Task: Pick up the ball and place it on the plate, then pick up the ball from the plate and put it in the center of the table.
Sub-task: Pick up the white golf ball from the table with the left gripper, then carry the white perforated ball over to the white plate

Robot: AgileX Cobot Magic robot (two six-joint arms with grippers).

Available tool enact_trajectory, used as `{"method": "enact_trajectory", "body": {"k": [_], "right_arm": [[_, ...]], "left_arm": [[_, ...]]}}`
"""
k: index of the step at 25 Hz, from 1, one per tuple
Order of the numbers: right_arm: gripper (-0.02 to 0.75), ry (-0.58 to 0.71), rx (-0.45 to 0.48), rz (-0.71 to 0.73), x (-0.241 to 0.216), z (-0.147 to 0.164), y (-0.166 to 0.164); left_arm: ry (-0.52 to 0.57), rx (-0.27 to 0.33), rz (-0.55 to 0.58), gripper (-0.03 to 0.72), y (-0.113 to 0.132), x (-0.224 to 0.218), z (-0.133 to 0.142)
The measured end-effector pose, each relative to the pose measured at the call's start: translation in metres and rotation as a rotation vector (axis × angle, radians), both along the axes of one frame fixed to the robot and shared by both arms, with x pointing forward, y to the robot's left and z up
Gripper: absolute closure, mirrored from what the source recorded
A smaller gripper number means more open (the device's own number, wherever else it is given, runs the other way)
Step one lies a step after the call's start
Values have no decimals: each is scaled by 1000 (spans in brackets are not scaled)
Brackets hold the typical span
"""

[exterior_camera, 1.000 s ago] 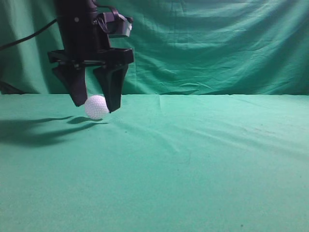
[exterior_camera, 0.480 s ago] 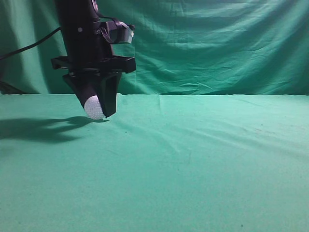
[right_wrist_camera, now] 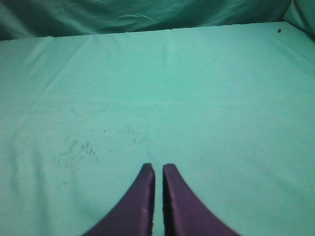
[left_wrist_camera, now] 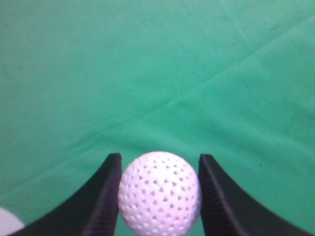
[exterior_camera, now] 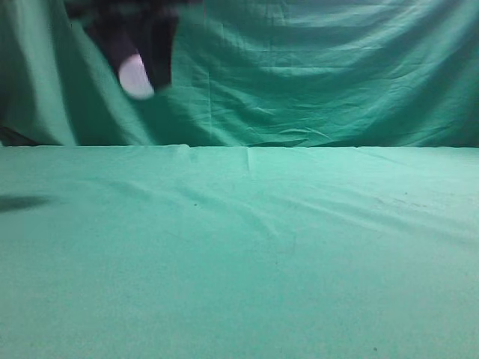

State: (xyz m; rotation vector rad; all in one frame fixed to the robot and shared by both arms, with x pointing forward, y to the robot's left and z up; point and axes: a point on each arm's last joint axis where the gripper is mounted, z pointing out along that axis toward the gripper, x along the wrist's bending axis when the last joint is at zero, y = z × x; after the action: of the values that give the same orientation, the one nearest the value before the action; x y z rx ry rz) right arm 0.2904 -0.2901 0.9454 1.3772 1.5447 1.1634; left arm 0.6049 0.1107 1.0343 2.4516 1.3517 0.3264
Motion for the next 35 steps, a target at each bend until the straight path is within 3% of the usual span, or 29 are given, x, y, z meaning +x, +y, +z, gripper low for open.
{"method": "enact_trajectory", "body": {"k": [4,7,12,16,19,24,35], "right_arm": [[689,0,0,0,0,0,0],[689,0,0,0,0,0,0],[689,0,0,0,0,0,0],[689,0,0,0,0,0,0],[689,0,0,0,0,0,0],[689,0,0,0,0,0,0],[689,0,0,0,0,0,0]], "left_arm": [[-45,-22,54,384,33,-20,49],[-46,-30,165,384,75,-34,63],[5,-19,389,384,147,-57,53],[46,-11,538,384,189,-68,31],[25,-13,594,384,207,-69,19],[-74,30,586,384,217,-55,9],[28,97,585,384,223,-32,-42]]}}
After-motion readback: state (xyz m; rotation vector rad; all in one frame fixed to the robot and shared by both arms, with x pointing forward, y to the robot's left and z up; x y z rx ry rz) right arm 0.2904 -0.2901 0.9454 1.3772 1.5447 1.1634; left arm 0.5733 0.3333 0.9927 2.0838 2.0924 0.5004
